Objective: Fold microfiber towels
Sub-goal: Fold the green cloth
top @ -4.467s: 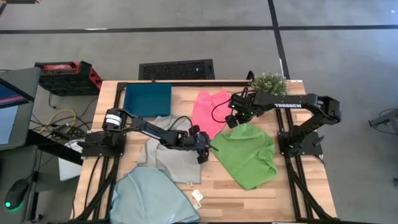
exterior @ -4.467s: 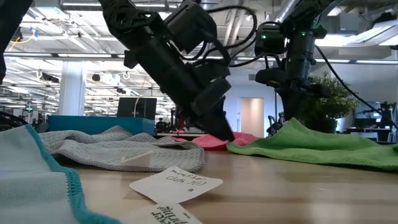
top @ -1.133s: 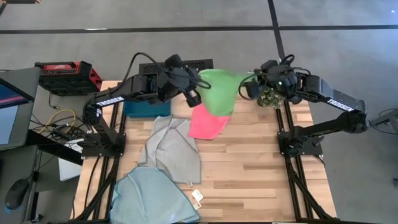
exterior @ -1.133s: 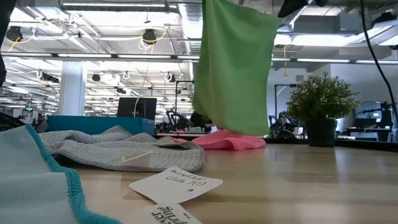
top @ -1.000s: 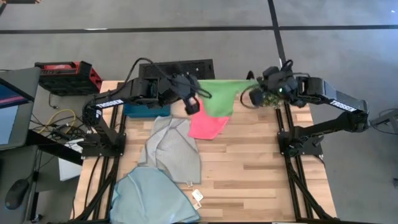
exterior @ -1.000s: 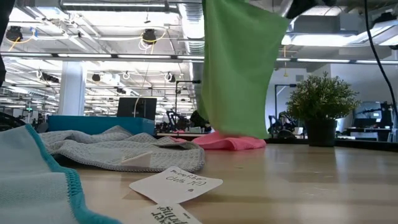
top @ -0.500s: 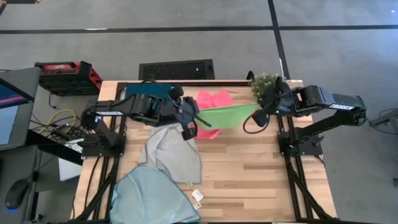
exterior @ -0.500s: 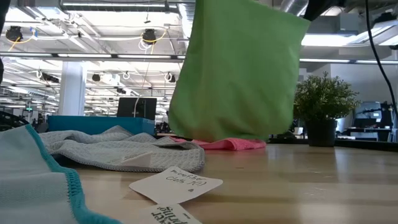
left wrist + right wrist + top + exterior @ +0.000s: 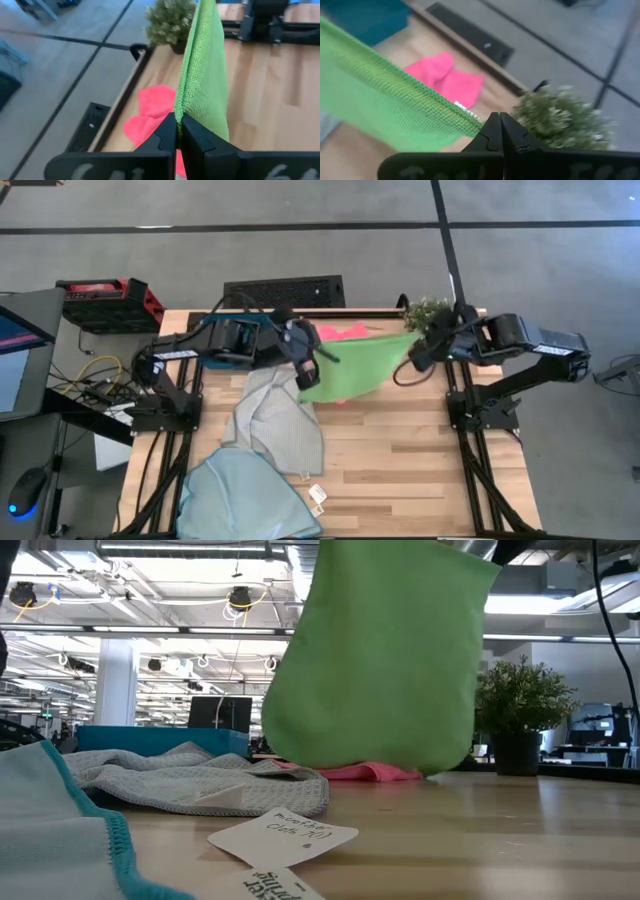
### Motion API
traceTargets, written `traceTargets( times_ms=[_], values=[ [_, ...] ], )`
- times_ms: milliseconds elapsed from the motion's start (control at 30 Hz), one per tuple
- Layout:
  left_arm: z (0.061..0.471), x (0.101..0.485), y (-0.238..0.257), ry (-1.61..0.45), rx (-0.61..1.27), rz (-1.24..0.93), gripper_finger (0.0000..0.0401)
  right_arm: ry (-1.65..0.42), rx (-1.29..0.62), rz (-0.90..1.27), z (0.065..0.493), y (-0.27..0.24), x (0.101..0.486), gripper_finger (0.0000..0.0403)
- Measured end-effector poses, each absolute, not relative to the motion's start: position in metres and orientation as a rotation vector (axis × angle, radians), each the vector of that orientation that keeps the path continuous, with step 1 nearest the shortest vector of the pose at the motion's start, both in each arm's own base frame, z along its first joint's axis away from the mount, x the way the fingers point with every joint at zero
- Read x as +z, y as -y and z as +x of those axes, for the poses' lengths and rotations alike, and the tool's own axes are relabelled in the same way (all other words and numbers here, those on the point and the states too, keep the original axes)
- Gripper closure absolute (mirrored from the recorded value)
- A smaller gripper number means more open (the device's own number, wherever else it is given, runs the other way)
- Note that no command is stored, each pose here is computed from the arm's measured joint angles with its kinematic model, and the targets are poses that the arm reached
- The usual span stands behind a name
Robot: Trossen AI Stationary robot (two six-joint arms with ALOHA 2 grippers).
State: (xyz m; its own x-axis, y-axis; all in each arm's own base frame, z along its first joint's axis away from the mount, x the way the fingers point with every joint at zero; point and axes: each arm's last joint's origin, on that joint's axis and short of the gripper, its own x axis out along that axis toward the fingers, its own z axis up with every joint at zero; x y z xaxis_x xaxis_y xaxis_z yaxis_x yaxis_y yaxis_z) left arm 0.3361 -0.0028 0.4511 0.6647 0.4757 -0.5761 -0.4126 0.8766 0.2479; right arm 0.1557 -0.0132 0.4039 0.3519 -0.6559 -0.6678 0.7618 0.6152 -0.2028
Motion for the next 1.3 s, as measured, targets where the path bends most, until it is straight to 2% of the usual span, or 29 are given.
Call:
traceTargets(
  times_ms=[167,300,500,800,1000,1300],
  values=[
    [0.348,0.468,-0.018,-0.509,0.525,0.159,0.0401,-0.748,-1.037,0.127,0.146,0.024,0.412,0.0401],
    [0.351,0.473,-0.015,-0.459,0.473,0.177,0.0401,-0.72,-1.034,0.127,0.137,0.022,0.425,0.0402],
    [0.345,0.462,0.009,-0.561,0.411,0.152,0.0401,-0.7,-0.937,0.158,0.135,0.007,0.43,0.0402],
    [0.332,0.428,0.061,-0.783,0.298,0.0,0.0401,-0.828,-0.661,0.284,0.151,-0.029,0.419,0.0403],
    [0.322,0.417,0.096,-0.845,0.236,-0.096,0.0401,-0.96,-0.592,0.342,0.159,-0.057,0.389,0.0403],
    [0.322,0.377,0.127,-0.972,0.182,-0.245,0.0401,-1.085,-0.476,0.489,0.163,-0.097,0.346,0.0403]
  ],
)
